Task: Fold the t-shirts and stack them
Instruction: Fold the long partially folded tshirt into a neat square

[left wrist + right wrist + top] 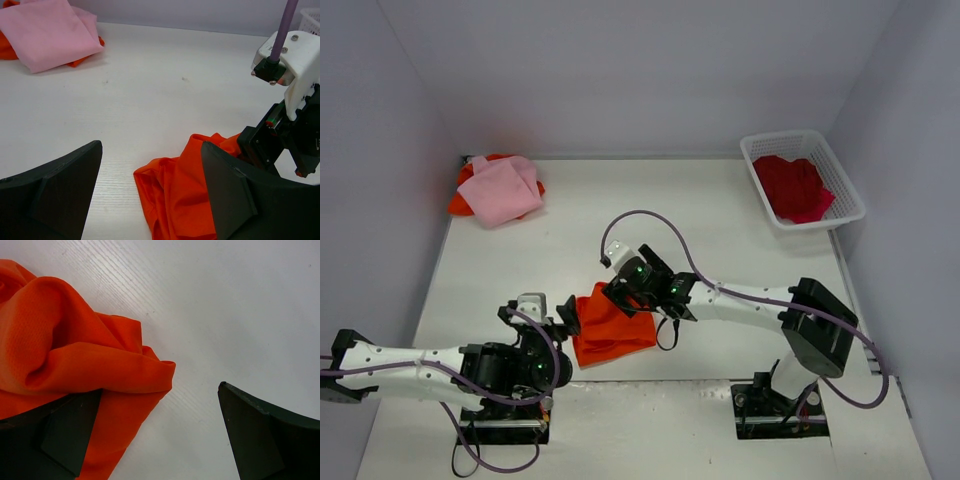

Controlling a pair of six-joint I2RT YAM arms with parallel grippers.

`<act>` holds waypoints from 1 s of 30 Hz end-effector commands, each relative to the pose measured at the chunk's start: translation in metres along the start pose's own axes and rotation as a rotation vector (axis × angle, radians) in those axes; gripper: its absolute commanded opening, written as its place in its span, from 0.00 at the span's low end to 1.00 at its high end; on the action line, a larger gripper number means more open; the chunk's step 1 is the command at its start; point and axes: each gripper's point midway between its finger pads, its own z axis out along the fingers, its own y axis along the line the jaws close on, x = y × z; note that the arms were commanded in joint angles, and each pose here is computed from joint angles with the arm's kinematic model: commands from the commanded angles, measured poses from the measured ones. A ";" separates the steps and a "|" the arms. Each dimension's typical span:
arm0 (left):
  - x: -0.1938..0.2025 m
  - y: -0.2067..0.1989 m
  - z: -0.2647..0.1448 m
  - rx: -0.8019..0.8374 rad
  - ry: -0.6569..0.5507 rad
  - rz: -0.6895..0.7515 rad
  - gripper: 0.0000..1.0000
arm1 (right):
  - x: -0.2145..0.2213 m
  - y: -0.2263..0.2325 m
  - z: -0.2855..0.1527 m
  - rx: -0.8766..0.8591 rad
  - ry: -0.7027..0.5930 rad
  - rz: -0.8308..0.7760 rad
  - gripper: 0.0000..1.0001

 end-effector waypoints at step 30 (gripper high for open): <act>-0.017 0.015 0.001 -0.046 -0.061 -0.093 0.74 | 0.018 0.003 -0.005 0.061 0.015 0.215 1.00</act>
